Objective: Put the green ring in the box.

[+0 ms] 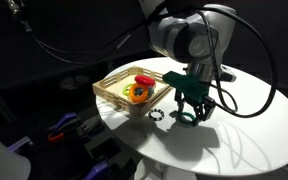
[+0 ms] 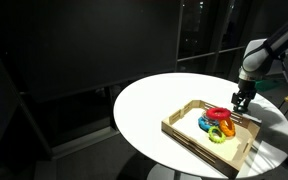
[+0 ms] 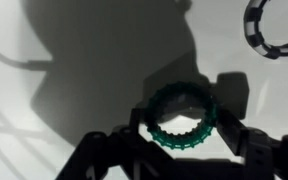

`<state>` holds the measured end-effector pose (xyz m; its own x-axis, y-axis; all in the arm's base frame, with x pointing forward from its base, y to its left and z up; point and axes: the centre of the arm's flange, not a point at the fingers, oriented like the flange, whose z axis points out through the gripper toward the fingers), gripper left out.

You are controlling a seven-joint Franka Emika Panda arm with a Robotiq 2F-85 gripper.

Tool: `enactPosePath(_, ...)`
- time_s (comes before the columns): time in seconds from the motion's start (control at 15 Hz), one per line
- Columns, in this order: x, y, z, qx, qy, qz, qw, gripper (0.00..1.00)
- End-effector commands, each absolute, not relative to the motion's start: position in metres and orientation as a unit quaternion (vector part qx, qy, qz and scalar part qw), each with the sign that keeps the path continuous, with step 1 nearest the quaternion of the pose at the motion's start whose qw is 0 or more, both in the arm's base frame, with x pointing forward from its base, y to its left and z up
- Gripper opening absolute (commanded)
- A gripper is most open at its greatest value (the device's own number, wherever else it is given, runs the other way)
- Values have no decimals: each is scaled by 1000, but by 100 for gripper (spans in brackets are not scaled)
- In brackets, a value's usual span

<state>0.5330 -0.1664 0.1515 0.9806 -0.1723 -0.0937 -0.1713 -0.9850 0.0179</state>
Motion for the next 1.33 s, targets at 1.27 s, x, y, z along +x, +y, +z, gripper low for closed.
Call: enactPosePath(1.27,535,-114,253,998,-25,-25,-47,45)
